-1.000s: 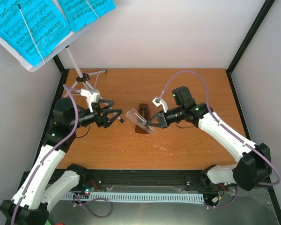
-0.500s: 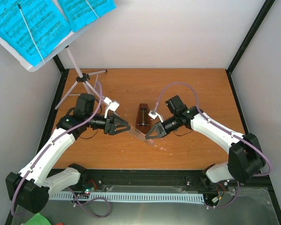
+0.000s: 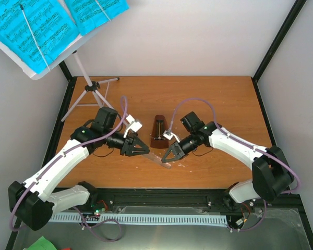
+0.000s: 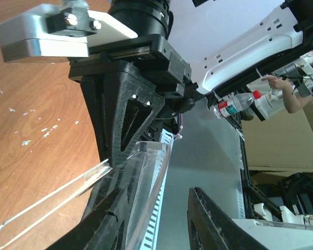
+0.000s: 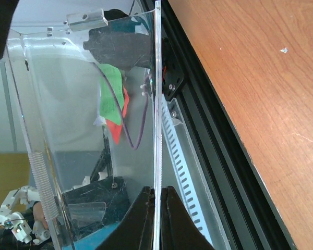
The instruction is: Pack up the instrument practice props
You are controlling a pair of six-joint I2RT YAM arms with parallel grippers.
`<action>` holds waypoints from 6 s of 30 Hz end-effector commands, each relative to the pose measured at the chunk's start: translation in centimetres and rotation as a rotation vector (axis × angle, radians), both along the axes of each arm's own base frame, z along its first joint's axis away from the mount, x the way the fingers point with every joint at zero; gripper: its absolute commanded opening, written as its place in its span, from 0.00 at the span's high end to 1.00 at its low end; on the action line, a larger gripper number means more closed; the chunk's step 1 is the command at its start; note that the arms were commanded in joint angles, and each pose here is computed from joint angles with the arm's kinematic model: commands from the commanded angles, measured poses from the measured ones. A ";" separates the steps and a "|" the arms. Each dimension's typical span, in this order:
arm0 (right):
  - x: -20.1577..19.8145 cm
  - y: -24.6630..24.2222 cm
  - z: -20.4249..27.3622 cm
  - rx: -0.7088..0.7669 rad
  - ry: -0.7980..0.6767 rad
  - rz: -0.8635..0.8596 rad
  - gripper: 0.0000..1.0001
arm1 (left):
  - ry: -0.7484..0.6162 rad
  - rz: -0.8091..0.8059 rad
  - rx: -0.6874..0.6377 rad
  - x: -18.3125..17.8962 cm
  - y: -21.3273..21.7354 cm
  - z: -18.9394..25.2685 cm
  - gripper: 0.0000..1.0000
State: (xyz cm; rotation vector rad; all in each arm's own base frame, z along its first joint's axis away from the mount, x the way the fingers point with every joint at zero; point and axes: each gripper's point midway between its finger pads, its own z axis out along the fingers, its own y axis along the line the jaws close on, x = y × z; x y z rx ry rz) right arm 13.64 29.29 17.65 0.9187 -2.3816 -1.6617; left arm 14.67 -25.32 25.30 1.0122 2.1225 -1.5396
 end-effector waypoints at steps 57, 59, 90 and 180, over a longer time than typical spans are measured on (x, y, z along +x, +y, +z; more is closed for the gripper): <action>-1.3 -0.8 1.2 0.025 -0.003 -0.011 0.95 | -0.009 -0.184 0.006 -4.5 -1.8 -0.5 1.00; -0.6 -0.9 1.4 0.025 -0.028 -0.038 0.74 | -0.022 -0.174 0.014 -4.1 -1.9 -0.5 1.00; 10.8 -9.6 18.1 0.590 -0.556 -1.027 0.00 | -0.044 0.396 -0.629 7.4 -4.3 11.6 1.00; 10.7 -11.3 7.2 -0.018 -0.867 -1.081 0.59 | -0.023 0.602 0.043 15.0 -2.5 -14.0 0.03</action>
